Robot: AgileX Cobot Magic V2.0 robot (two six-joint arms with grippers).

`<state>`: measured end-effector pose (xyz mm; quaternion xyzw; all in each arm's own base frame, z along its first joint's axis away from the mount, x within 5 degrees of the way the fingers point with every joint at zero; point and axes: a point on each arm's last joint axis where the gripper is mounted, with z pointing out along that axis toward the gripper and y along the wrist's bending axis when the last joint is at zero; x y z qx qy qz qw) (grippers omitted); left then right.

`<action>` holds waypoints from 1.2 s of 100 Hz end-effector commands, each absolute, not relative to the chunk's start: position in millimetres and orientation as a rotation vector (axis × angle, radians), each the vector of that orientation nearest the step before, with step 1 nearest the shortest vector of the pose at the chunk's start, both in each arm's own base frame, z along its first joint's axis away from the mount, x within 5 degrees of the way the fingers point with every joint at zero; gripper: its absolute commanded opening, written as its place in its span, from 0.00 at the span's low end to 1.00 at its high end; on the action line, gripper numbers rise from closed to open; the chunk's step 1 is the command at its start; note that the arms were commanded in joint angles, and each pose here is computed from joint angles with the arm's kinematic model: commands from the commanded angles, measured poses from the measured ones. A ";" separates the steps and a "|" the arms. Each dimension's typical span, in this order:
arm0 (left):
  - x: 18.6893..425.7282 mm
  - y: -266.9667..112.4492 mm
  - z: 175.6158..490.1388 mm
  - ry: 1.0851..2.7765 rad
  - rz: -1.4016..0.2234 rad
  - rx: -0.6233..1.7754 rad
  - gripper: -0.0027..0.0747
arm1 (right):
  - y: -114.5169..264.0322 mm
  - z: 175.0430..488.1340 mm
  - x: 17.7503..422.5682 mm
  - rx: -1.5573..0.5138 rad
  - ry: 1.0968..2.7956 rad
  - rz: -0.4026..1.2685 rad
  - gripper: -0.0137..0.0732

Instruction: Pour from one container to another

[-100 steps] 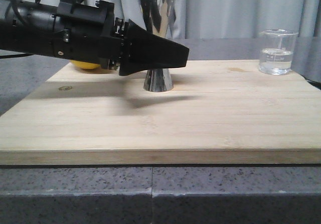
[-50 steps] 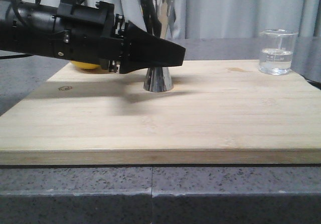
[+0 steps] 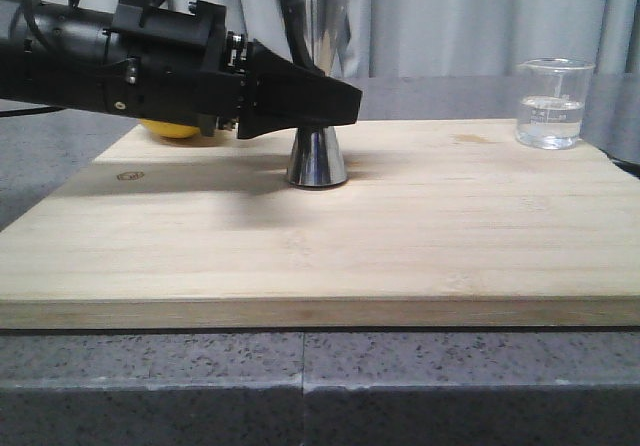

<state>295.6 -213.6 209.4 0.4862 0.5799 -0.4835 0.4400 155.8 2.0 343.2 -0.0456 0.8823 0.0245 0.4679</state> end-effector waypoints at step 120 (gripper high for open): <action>293.3 -217.9 247.7 1.205 -1.215 1.193 0.13 | 10.2 368.8 163.9 -0.140 1.913 0.155 0.87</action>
